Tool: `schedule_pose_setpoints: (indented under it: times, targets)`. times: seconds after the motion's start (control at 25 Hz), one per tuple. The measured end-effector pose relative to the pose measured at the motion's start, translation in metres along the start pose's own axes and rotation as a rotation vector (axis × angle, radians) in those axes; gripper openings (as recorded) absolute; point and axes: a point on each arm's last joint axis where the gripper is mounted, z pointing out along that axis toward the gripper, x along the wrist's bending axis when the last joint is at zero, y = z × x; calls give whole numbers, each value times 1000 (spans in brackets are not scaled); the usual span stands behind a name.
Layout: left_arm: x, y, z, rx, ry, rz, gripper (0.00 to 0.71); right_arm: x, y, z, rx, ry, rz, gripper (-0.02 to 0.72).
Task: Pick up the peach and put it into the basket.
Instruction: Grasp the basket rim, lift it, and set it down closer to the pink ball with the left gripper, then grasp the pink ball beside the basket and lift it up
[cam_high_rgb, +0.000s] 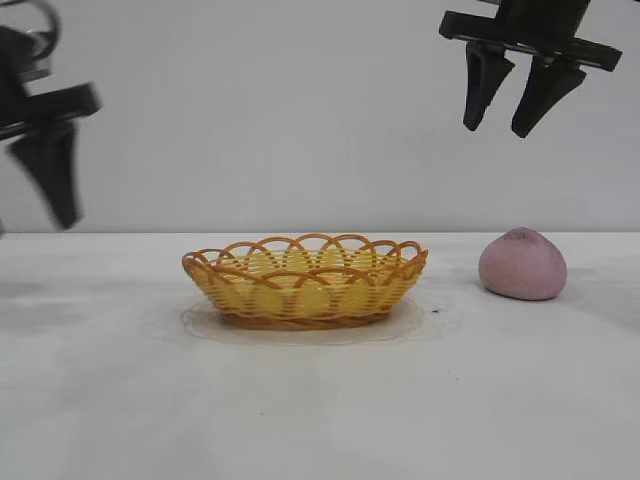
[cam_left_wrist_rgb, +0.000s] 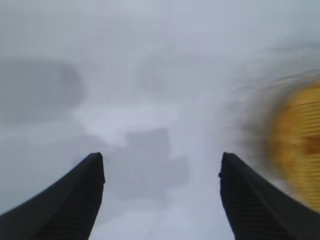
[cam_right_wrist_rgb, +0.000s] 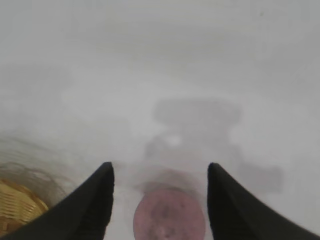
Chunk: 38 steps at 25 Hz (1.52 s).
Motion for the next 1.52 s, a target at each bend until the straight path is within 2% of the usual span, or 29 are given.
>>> schedule_pose_setpoints:
  times: [0.04,0.12,0.28,0.48,0.6,0.72,0.88,1.16,1.28,1.52]
  targets:
    - [4,5,-4,1,54,12,437,0,0,0,0,3,1,393]
    - [7,13,-14,-26,97,13,437,1,0,0,-2,11,-2,393]
    - [-6,5,-49,-94,84,48,437,1,0,0,-2,14,-3,393]
    - [-29,-50,-106,-165,36,136,437,2,0,0,3,17,-6,393]
    - [-32,-92,-133,-163,8,157,437,2,0,0,5,18,-5,393]
    - [-28,-129,-154,-171,-21,141,437,1,-1,3,14,19,-3,393]
    - [-17,-168,-178,-233,-42,122,437,-1,-4,13,43,20,1,393]
    - [1,-226,-195,-267,-45,121,437,-1,-5,17,57,22,2,393]
    - [7,-247,-198,-330,-55,138,437,-1,-6,18,59,22,2,393]
    - [17,-277,-213,-546,-69,198,437,-1,-7,18,70,24,-2,393]
